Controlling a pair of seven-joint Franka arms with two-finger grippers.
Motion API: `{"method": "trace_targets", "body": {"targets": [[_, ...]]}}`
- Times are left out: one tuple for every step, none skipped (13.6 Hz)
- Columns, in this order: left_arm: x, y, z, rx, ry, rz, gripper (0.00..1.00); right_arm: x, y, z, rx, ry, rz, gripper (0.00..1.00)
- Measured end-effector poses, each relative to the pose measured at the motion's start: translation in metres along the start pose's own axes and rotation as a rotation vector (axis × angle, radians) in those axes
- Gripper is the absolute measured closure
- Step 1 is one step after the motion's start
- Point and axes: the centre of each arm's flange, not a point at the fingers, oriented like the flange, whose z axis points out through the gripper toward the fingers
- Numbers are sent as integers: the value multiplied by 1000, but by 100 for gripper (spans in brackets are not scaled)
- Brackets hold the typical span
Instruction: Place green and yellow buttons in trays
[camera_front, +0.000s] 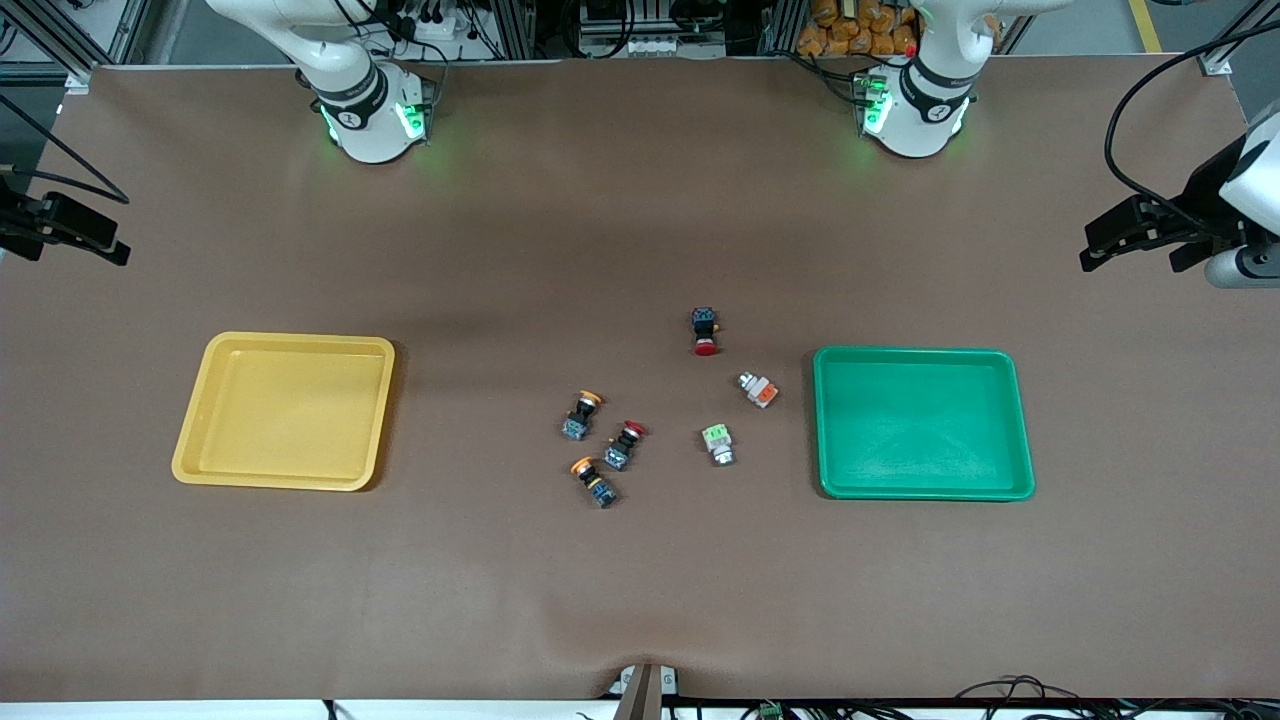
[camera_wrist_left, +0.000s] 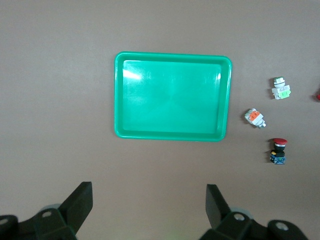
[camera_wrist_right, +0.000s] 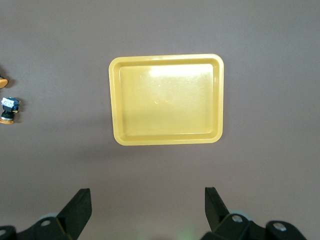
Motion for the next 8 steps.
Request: {"method": "trace_targets", "body": {"targets": [[0,0,0,0,0,0,0,0,0,0,0,0,-1,0],[0,0,0,0,0,0,0,0,0,0,0,1,-1,0],[0,0,0,0,-1,0,0,0,0,0,0,2,-1,0],[0,0,1,0,-2,-1,0,0,0,0,0,3,-2,0],[1,0,2,0,-4,-2,0,0,0,0,0,3,-2,0],[2,-1,4,0,-8,-3,0,0,0,0,0,3,-2,0],[4,-1,8,-4,-15,-5,0,0,0,0,0,3,-2,0],[6,-2,13,-10,-25,-8,0,0,0,0,0,3,-3,0]]}}
